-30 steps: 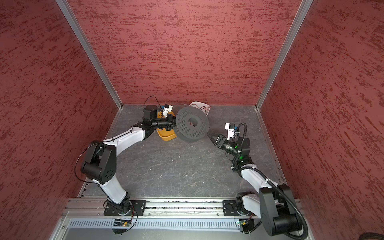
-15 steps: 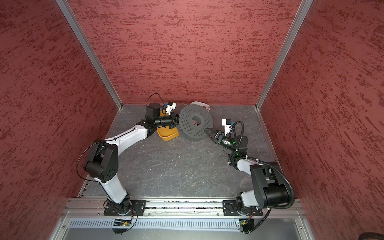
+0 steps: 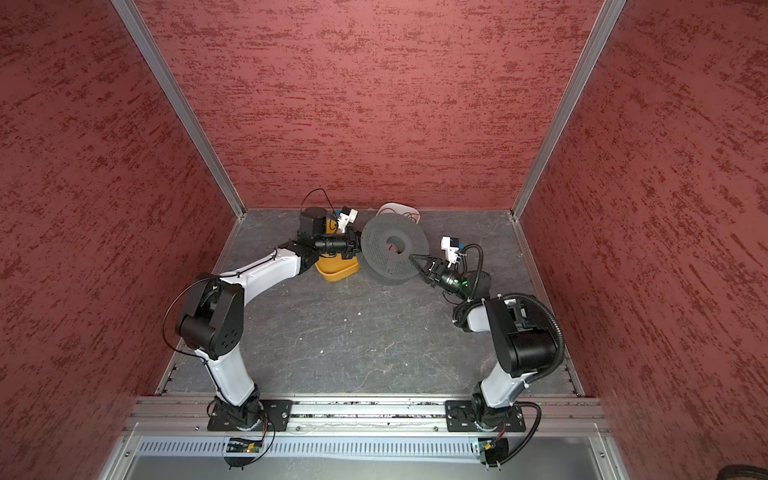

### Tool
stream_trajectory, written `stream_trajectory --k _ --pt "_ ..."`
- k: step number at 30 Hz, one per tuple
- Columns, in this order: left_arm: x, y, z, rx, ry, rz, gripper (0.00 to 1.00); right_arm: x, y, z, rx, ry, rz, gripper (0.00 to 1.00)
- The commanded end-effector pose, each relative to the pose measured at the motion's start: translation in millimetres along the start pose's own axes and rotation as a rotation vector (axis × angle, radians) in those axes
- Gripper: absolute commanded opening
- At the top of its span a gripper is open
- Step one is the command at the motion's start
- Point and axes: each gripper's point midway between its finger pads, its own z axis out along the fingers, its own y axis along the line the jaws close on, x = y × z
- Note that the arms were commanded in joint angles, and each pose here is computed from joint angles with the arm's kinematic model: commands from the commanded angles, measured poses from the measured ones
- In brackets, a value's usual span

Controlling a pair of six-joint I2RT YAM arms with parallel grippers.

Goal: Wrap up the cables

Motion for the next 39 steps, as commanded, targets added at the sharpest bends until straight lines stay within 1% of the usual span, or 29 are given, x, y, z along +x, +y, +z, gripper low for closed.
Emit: stream_trajectory --k 1,4,5,10,13,15,18,20,22,25,31,34,39 --pt "-1 -24 1 0.033 0.012 0.077 0.00 -6 26 3 -0.084 -0.010 -0.080 0.14" --pt "-1 -19 1 0.016 0.011 0.070 0.07 -9 25 3 -0.082 -0.021 -0.069 0.01" --pt "0 -16 1 0.009 0.013 0.065 0.08 -10 25 3 -0.082 -0.024 -0.064 0.00" --pt "-1 -9 -2 -0.008 0.012 0.052 0.16 -14 23 4 -0.082 -0.039 -0.027 0.00" --pt "-2 -5 -5 -0.015 0.008 0.048 0.19 -16 29 5 -0.094 -0.042 -0.018 0.00" --pt "-2 0 -7 -0.024 0.002 0.043 0.23 -18 31 5 -0.098 -0.048 -0.003 0.00" --pt "-2 6 -9 -0.032 0.003 0.034 0.27 -20 29 2 -0.092 -0.065 0.034 0.00" --pt "-1 9 -10 -0.040 0.006 0.031 0.27 -21 26 0 -0.085 -0.076 0.044 0.00" --pt "1 11 -13 -0.056 0.010 0.035 0.30 -22 24 -3 -0.080 -0.085 0.051 0.00" --pt "3 15 -17 -0.086 0.012 0.041 0.38 -21 23 -8 -0.073 -0.094 0.059 0.00" --pt "6 19 -19 -0.102 0.013 0.044 0.58 -21 25 -17 -0.066 -0.112 0.068 0.00" --pt "8 21 -19 -0.104 0.017 0.040 0.63 -22 23 -22 -0.057 -0.128 0.085 0.00" --pt "11 26 -18 -0.119 0.027 0.033 0.66 -25 23 -31 -0.051 -0.150 0.098 0.00"
